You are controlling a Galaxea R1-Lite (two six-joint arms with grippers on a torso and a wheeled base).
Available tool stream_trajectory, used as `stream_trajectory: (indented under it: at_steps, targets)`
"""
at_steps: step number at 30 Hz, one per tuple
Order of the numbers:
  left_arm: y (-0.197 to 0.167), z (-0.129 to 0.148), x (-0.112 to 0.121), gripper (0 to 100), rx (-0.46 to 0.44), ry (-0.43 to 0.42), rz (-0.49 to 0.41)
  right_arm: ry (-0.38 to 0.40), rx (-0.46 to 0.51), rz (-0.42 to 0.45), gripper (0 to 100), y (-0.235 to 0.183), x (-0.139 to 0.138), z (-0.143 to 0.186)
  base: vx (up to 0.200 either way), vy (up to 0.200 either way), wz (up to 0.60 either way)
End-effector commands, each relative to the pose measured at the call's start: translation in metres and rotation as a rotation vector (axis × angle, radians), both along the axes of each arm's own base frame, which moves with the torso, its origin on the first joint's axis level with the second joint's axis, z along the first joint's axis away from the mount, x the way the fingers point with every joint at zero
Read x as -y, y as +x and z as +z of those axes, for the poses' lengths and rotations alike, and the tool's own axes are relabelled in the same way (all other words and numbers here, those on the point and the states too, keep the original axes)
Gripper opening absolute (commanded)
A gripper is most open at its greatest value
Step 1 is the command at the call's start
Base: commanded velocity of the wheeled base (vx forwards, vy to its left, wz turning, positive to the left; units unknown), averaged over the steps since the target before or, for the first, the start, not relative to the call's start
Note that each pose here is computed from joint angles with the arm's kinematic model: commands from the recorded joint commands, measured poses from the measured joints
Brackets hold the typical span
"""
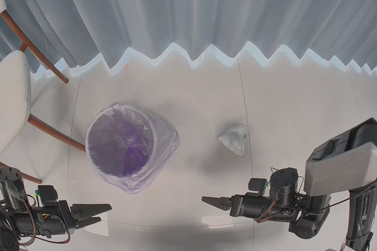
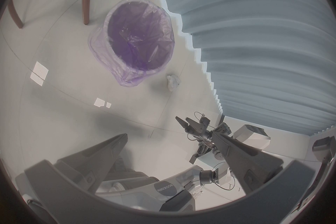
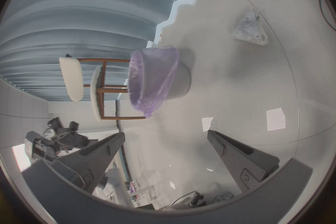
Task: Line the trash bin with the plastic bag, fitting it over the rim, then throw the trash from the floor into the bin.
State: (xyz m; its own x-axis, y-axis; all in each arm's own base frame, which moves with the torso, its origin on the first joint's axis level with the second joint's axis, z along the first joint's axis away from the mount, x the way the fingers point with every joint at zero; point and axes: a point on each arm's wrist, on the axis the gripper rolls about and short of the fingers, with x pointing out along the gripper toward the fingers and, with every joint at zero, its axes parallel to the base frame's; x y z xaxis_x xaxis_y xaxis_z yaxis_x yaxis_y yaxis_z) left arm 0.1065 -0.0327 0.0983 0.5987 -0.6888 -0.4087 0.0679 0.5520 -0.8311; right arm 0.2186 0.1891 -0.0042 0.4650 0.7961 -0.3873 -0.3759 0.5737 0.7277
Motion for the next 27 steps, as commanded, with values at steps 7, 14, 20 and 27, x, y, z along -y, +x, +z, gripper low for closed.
stream_trajectory:
  at_steps: [7,14,20,27]
  targets:
    - [0.018,-0.017,0.004,100,-0.107,0.02,-0.011,0.0,0.062,-0.047,100,0.031,-0.029,-0.032,-0.2,0.2,0.0]
    - [0.018,-0.017,0.004,100,-0.107,0.021,-0.01,0.05,0.146,-0.12,100,0.058,-0.044,-0.031,-0.2,0.2,0.0]
    - [0.017,-0.018,0.004,100,-0.1,0.031,-0.017,0.061,0.144,-0.193,100,0.075,-0.026,-0.029,0.0,0.0,0.0]
    - [0.016,-0.019,0.004,100,-0.102,0.038,-0.024,0.056,0.138,-0.208,100,0.081,-0.021,-0.036,0.0,0.0,0.0]
